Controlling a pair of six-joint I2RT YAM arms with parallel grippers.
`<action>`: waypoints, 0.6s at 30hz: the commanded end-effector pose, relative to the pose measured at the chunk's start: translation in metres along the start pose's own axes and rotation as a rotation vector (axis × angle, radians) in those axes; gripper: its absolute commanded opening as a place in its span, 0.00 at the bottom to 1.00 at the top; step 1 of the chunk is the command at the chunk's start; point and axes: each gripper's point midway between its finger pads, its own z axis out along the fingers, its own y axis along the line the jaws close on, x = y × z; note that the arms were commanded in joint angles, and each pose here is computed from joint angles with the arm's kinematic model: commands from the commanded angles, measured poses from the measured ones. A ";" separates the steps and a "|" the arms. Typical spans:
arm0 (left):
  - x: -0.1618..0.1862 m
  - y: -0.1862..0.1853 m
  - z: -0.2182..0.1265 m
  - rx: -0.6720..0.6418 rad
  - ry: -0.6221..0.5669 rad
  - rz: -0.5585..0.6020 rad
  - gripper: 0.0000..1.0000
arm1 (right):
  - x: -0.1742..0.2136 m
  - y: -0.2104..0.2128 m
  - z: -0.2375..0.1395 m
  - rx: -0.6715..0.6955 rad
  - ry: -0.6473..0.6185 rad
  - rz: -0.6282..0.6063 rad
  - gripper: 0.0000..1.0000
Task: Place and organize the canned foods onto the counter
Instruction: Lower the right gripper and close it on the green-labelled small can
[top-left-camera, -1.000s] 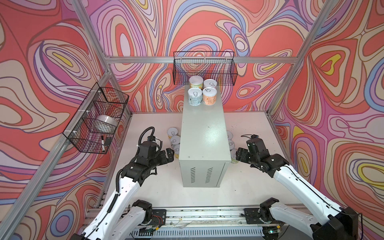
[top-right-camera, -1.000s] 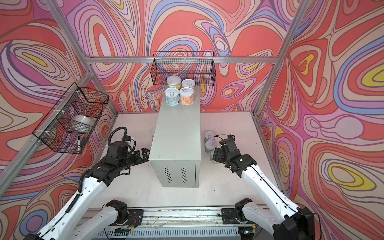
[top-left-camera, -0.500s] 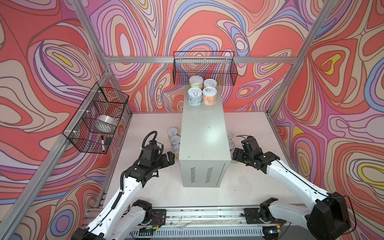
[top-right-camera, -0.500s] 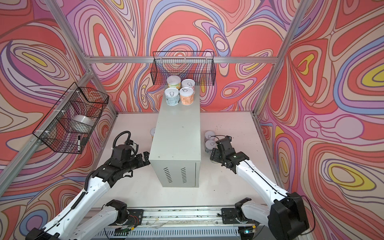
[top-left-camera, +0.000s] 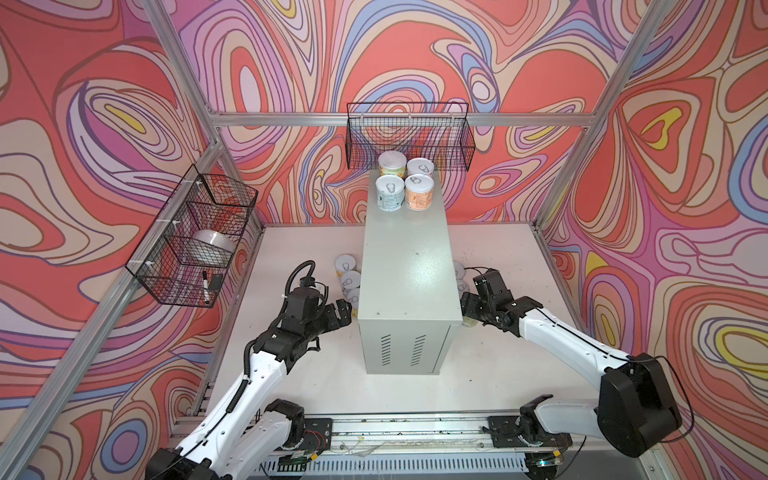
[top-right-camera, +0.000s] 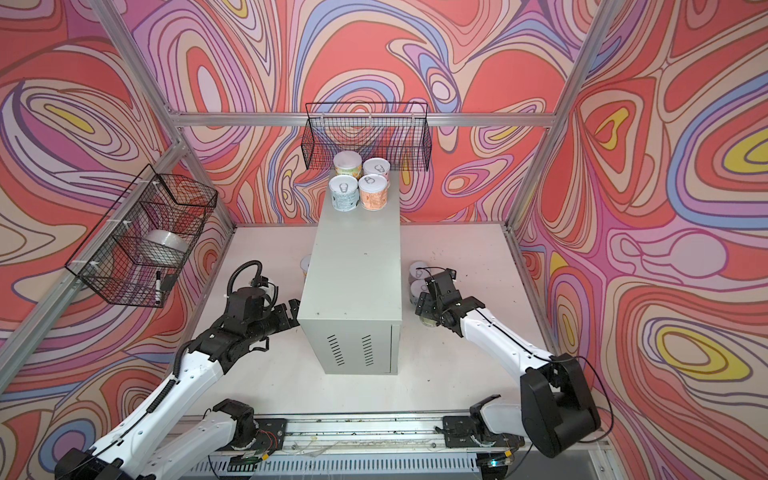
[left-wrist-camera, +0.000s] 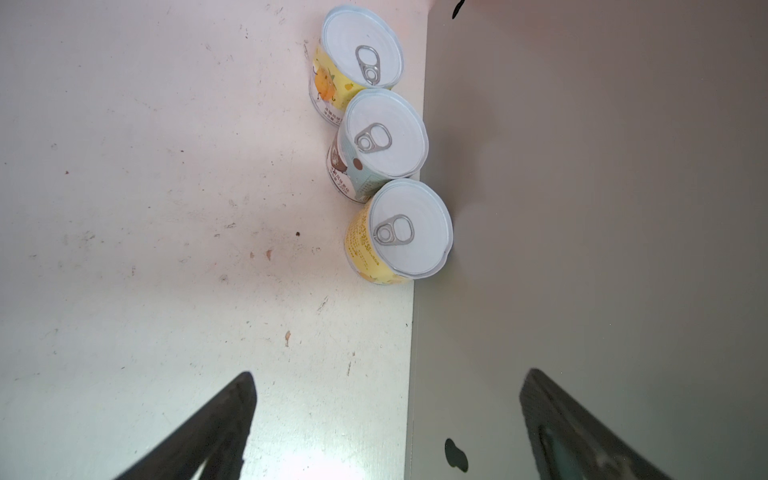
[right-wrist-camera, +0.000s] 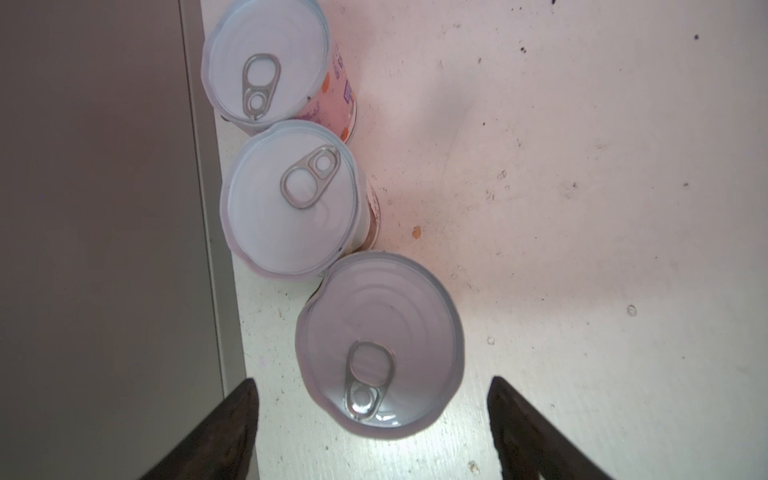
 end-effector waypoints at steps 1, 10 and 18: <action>-0.002 -0.007 0.005 0.033 -0.007 -0.017 1.00 | -0.009 -0.003 0.006 0.031 -0.031 -0.009 0.89; -0.002 -0.007 0.005 0.034 -0.005 -0.021 1.00 | 0.003 -0.004 0.031 0.045 0.000 -0.017 0.89; -0.002 -0.008 0.007 0.038 -0.004 -0.016 1.00 | 0.004 -0.003 0.051 0.071 0.020 -0.014 0.87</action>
